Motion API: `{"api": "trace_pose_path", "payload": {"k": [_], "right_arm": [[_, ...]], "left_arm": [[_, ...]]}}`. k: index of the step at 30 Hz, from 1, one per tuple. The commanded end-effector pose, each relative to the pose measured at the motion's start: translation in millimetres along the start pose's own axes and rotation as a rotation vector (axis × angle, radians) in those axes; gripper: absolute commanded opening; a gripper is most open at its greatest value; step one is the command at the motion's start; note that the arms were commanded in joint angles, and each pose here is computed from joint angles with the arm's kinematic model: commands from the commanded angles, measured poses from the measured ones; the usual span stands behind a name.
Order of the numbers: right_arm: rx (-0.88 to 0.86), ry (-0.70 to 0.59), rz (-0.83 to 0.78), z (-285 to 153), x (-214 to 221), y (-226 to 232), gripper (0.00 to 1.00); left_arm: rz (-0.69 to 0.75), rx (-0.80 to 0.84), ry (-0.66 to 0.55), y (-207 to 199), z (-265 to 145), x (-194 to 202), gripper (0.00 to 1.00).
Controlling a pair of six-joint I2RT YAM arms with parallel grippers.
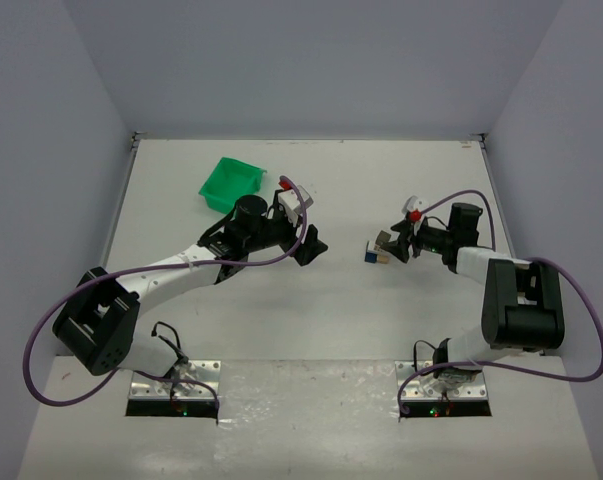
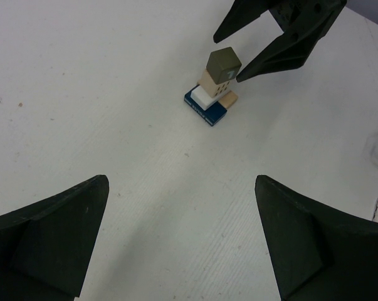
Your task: Build the wood block tower
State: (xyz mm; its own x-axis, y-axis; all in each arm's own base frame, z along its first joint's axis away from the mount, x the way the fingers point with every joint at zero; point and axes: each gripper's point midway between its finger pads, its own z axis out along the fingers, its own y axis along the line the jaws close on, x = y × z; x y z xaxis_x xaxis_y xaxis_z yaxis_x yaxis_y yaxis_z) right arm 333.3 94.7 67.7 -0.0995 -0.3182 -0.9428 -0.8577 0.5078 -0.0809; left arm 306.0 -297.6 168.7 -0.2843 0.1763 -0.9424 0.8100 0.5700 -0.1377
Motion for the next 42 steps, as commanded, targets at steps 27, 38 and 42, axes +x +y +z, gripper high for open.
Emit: {"api": "trace_pose_path", "payload": {"k": [27,38,42], "right_arm": [[0.138,0.041,-0.042,-7.1,-3.7,-32.4,0.99],[0.161,0.048,-0.039,-8.2,-3.0,-37.3,0.99],[0.173,0.053,-0.038,-8.6,-2.0,-39.6,0.99]], "left_arm": [[0.013,0.017,-0.058,0.1,1.3,-23.2,1.0],[0.011,0.017,-0.057,0.1,1.3,-22.9,1.0],[0.01,0.014,-0.058,0.5,1.4,-23.6,1.0]]}}
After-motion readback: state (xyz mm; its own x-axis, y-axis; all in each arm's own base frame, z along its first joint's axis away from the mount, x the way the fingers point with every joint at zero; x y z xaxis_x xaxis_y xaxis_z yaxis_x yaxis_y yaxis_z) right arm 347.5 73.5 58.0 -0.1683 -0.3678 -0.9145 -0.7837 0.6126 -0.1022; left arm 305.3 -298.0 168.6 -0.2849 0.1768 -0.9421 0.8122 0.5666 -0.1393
